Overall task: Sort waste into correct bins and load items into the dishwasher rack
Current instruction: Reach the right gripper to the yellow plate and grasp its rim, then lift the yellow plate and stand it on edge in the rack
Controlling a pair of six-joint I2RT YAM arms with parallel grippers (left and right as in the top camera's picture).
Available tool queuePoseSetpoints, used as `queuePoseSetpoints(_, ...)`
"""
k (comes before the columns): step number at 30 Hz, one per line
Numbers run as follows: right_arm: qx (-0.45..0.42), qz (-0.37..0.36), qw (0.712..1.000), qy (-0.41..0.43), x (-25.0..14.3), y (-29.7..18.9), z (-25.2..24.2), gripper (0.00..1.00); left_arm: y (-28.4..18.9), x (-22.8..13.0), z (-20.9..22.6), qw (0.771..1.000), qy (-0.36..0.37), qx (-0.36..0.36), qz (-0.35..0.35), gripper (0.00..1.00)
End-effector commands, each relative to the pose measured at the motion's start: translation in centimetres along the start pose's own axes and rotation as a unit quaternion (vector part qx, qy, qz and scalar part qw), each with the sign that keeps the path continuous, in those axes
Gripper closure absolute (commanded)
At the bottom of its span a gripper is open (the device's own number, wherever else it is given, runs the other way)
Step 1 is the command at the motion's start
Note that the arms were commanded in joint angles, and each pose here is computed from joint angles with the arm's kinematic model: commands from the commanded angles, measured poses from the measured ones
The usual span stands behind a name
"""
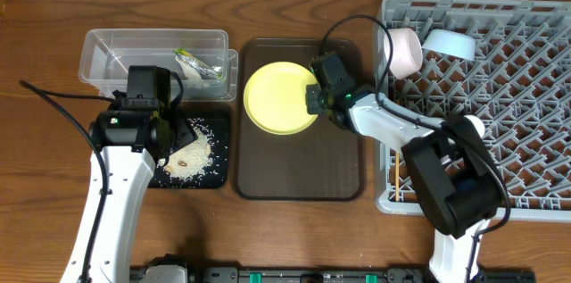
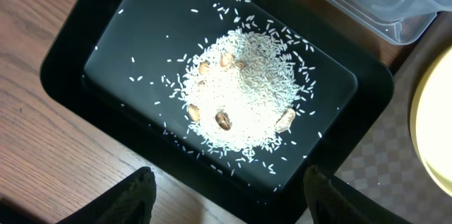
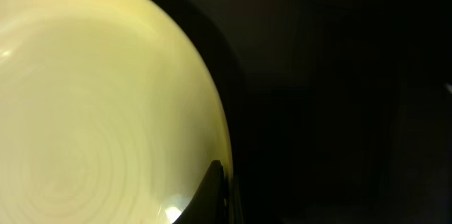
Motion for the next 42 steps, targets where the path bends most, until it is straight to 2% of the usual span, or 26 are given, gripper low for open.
queuePoseSetpoints(1, -0.021, 0.002, 1.000, 0.011, 0.5, -1.1, -1.8, 0.99, 0.0, 0.1, 0.3, 1.000, -0.004, 0.009, 0.000, 0.30)
queuePoseSetpoints(6, -0.021, -0.016, 1.000, 0.013, 2.7, -4.8, -2.8, 0.99, 0.0, 0.1, 0.3, 1.000, -0.004, 0.009, 0.000, 0.30)
queuePoseSetpoints(13, -0.014, -0.071, 0.997, -0.034, 5.9, -13.3, -4.0, 0.99, 0.0, 0.1, 0.3, 1.000, -0.004, 0.009, 0.000, 0.30)
queuePoseSetpoints(19, -0.088, -0.169, 0.981, -0.047, 8.7, -21.5, -8.2, 0.99, 0.0, 0.1, 0.3, 1.000, -0.004, 0.009, 0.000, 0.30)
queuePoseSetpoints(26, -0.241, -0.259, 0.932, -0.076, 10.9, -29.4, -14.6, 0.99, 0.0, 0.1, 0.3, 1.000, -0.004, 0.009, -0.001, 0.30)
queuePoseSetpoints(29, -0.304, -0.264, 0.911, -0.091, 11.3, -31.3, -17.0, 0.99, 0.0, 0.1, 0.3, 1.000, -0.004, 0.009, -0.001, 0.30)
queuePoseSetpoints(35, -0.451, -0.225, 0.855, -0.121, 11.3, -34.0, -21.5, 0.99, 0.0, 0.1, 0.3, 1.000, -0.004, 0.009, -0.001, 0.30)
queuePoseSetpoints(42, -0.478, -0.180, 0.845, -0.156, 11.4, -33.1, -22.7, 0.99, 0.0, 0.1, 0.3, 1.000, -0.004, 0.009, -0.001, 0.30)
Point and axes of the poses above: each gripper's point midway between its finger pads, its own y axis out along the fingers, its own z axis along the line the jaws close on, x = y × z, the point moved 4 cm from there along -y, back along the fingers, and after that the axes turned 13 degrees about y, right-handed, at the moved point
